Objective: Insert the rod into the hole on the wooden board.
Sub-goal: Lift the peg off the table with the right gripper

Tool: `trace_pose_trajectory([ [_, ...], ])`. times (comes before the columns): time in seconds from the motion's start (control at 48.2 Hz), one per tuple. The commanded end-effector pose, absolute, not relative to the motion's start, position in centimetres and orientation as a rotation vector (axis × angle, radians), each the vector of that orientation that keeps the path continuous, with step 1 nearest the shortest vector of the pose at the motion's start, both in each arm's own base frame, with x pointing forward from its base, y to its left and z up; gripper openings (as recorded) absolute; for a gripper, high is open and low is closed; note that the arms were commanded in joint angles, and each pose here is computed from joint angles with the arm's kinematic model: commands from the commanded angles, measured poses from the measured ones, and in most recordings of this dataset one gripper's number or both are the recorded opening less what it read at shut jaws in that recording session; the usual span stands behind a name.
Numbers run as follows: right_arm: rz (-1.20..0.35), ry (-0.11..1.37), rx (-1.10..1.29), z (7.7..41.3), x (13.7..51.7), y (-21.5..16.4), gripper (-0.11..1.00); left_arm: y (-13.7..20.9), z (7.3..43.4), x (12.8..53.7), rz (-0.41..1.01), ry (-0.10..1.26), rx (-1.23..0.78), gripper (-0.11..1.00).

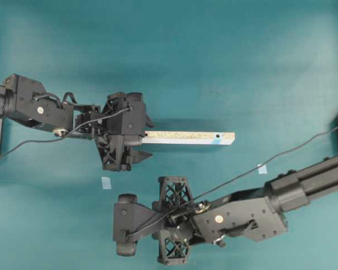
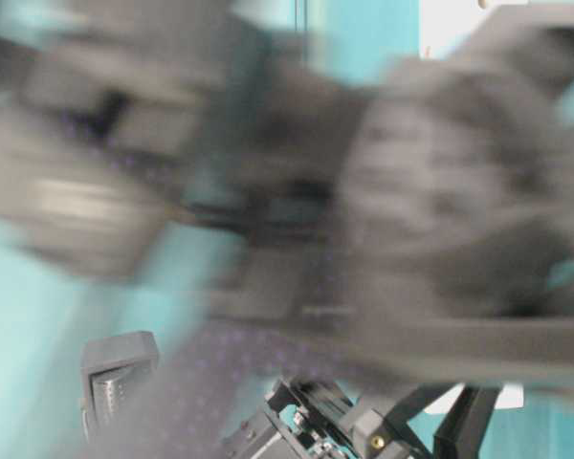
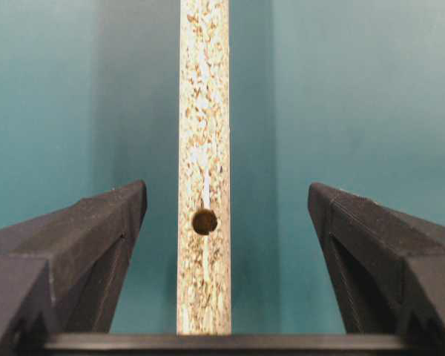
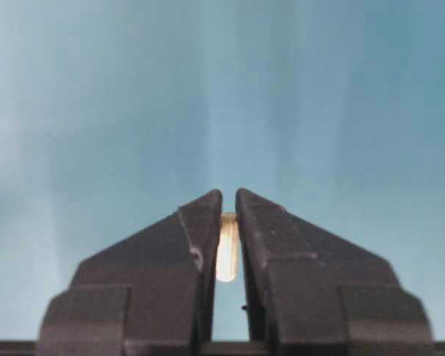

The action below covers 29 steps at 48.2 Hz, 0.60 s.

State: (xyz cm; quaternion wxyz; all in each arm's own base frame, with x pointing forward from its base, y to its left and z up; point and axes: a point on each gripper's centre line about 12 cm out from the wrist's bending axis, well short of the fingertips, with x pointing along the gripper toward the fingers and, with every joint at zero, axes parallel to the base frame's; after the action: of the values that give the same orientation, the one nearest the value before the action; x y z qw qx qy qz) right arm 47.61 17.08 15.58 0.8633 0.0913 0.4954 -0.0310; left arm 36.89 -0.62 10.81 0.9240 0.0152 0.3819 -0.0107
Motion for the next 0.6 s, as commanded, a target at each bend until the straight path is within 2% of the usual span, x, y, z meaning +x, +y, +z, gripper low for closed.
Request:
trace_pose_trajectory([
  [0.0,-0.046,0.954,0.215,19.6,47.7,16.5,0.10,-0.8,11.7,37.0,-0.025,0.755,0.031,0.94],
  [0.311,-0.017,0.822,0.215,22.6,47.3,14.6,0.10,-0.8,11.6,36.9,-0.026,0.761,0.033,0.94],
  [0.58,0.022,0.741,0.214,23.0,46.1,13.4,0.10,-0.8,11.6,36.8,-0.027,0.762,0.034,0.94],
])
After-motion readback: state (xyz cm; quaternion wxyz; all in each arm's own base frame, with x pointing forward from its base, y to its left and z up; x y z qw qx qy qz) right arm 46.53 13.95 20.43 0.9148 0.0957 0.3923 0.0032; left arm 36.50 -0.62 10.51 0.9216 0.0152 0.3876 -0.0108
